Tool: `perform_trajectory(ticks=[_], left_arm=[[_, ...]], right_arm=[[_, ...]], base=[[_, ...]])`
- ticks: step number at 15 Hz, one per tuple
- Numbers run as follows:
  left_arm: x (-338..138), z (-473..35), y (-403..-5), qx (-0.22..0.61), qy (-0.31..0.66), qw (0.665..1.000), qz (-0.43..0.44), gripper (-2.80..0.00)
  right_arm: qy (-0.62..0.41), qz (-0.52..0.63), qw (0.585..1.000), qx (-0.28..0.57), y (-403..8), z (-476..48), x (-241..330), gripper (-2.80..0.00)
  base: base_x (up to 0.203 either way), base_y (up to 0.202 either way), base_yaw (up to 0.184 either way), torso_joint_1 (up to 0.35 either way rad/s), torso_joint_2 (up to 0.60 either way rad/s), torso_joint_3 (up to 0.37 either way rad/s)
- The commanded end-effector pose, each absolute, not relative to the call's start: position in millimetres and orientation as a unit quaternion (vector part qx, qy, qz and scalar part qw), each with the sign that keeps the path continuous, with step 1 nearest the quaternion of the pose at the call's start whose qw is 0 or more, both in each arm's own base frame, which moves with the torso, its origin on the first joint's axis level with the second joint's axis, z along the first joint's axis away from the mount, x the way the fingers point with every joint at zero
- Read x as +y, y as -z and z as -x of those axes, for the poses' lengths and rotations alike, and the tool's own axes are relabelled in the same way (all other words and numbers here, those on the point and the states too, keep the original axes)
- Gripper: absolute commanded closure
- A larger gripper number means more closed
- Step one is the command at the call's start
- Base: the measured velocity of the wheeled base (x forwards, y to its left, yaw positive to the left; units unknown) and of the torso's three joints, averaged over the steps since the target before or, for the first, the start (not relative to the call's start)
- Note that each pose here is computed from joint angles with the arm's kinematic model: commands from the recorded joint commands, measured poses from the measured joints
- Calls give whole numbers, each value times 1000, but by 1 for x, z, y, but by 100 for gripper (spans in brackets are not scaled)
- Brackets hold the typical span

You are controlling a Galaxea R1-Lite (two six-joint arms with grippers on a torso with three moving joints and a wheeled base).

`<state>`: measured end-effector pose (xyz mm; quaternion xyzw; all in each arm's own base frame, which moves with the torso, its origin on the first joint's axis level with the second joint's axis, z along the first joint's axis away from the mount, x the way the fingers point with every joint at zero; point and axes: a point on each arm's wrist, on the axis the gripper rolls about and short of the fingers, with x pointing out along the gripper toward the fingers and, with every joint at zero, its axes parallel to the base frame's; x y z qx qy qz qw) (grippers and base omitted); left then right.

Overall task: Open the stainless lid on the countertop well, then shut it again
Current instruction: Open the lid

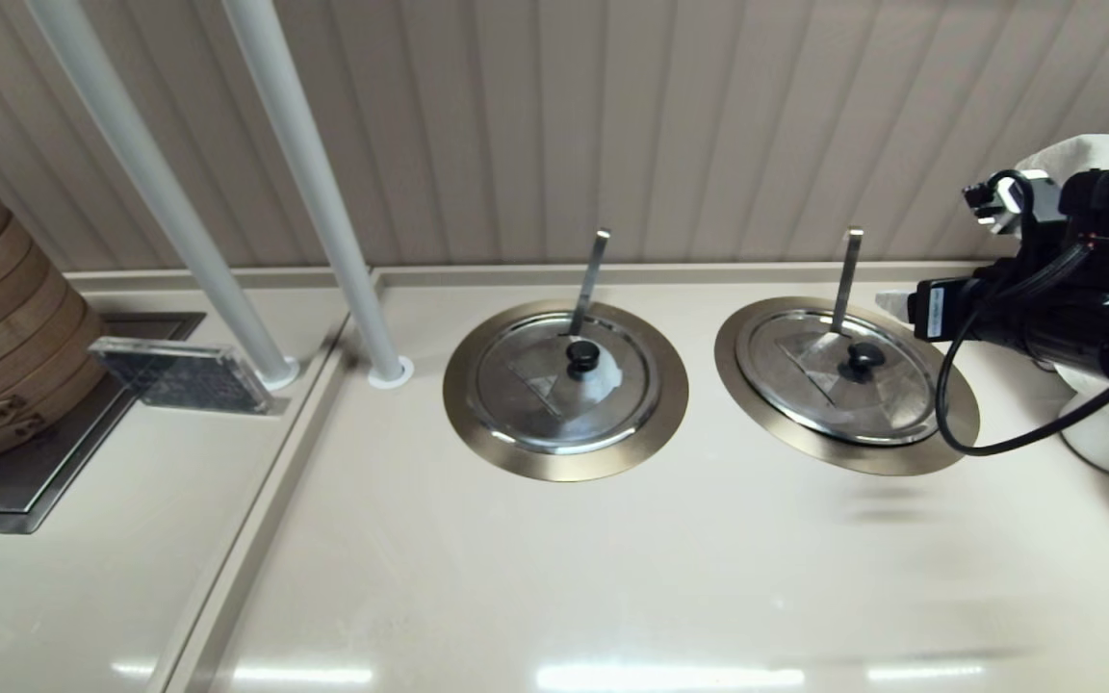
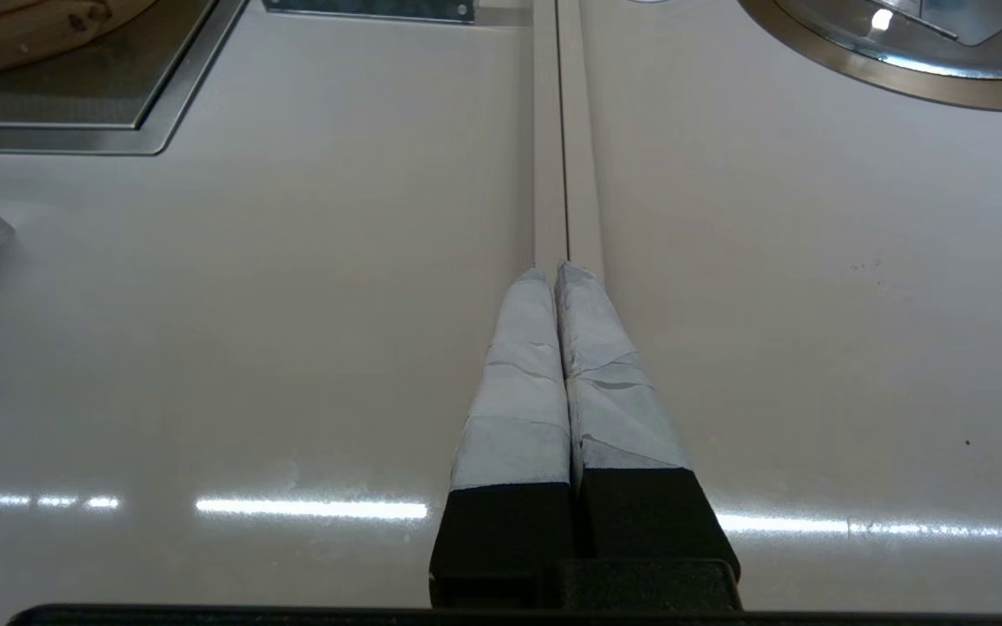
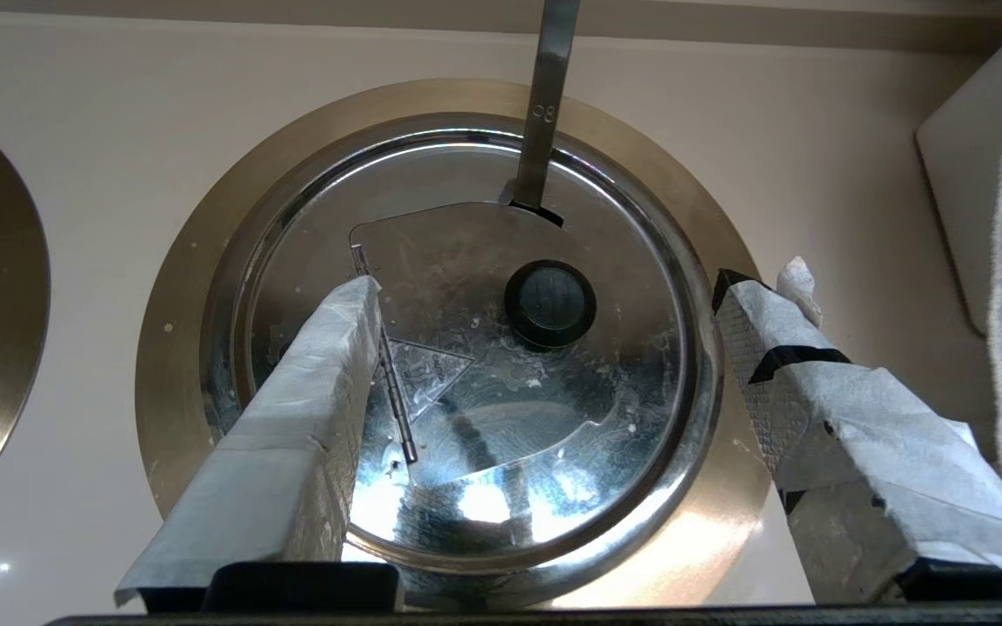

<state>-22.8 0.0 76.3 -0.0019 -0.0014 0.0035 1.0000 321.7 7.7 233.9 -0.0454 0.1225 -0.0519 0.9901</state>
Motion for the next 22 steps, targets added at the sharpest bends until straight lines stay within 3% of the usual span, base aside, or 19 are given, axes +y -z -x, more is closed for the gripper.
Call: perform_trajectory(ticks=[1, 5, 11, 15, 22], left_arm=[[0, 23, -76, -2, -4, 1000, 2, 0], [0, 23, -76, -2, -4, 1000, 2, 0], [0, 23, -76, -2, -4, 1000, 2, 0], [0, 23, -76, -2, -4, 1000, 2, 0], [0, 23, -76, -2, -4, 1000, 2, 0]], right_arm=[[58, 21, 989, 133, -213, -341, 4, -280], [63, 4, 995, 77, -204, -357, -9, -280], [26, 1, 990, 135, -151, -373, -9, -280], [29, -1, 998, 57, -126, -394, -15, -280], [19, -35, 999, 22, -108, -405, -26, -280]], base=[[0, 0, 0, 0, 0, 0], [0, 0, 0, 0, 0, 0], [0, 0, 0, 0, 0, 0], [0, 0, 0, 0, 0, 0], [0, 0, 0, 0, 0, 0]])
